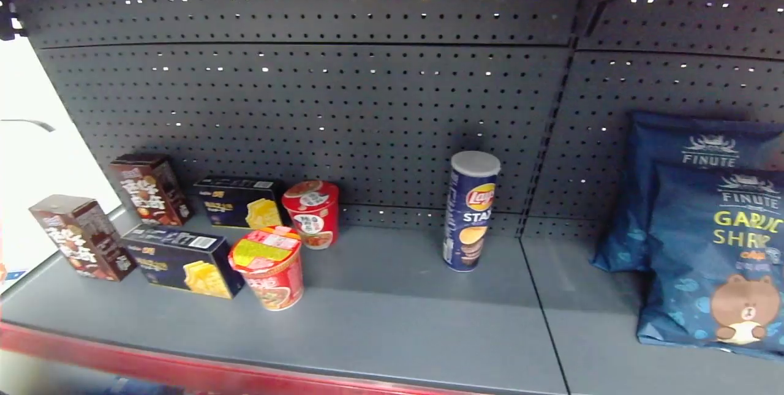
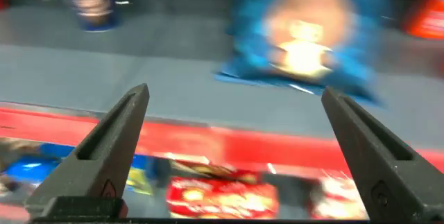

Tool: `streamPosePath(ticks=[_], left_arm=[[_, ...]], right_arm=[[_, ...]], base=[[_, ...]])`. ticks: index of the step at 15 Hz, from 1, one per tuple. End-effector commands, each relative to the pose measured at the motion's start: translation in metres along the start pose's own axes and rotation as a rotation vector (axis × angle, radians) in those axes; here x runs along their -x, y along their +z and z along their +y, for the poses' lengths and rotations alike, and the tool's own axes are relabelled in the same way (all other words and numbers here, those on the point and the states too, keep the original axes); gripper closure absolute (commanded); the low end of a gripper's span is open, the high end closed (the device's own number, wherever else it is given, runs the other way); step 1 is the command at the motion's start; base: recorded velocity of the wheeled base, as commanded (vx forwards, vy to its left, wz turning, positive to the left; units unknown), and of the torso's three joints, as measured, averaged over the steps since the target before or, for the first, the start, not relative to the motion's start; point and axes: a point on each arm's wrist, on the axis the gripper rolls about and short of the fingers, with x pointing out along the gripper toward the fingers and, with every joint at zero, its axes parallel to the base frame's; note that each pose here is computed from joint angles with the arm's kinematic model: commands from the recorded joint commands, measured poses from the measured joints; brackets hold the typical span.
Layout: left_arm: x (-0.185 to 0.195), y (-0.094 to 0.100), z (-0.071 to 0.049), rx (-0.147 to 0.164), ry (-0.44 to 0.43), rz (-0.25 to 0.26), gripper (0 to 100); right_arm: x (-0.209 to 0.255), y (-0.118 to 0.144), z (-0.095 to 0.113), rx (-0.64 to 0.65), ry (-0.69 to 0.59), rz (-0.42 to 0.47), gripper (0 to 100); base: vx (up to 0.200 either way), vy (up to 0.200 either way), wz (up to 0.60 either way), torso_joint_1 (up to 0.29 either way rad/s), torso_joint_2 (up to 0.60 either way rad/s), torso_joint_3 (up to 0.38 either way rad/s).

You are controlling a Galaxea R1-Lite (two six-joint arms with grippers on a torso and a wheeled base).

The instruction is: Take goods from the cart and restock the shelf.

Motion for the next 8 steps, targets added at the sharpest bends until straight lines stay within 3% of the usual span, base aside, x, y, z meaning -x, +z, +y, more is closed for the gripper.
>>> streamPosePath(ticks=[1,4,6,7,8], left_arm=[[-0.001,0.000,0.000,0.001,0.000,0.006,100],[0.000,-0.001,0.001,0.001,0.037,-0.003,100],[0.006,0.005,0.001,0.000,0.087,-0.051,100],[0.008,0.010,0.001,-0.003,0.097,-0.066,100],[0.012,0.016,0.001,-0.002,0.110,-0.054,100]], right_arm=[[0.000,0.000,0.000,0.005,0.000,-0.001,0],[0.000,0.000,-0.001,0.007,-0.035,0.000,0],[-0.001,0.009,-0.001,0.002,-0.027,0.016,0],[-0.003,0.065,0.000,-0.056,0.042,-0.015,0],[-0.038,0.132,0.001,-0.198,0.108,0.068,0]], base=[[0.000,0.000,0.00,0.000,0.00,0.000],[0.000,0.000,0.00,0.000,0.00,0.000],[0.000,0.000,0.00,0.000,0.00,0.000],[0.000,0.000,0.00,0.000,0.00,0.000],[0.000,0.000,0.00,0.000,0.00,0.000]])
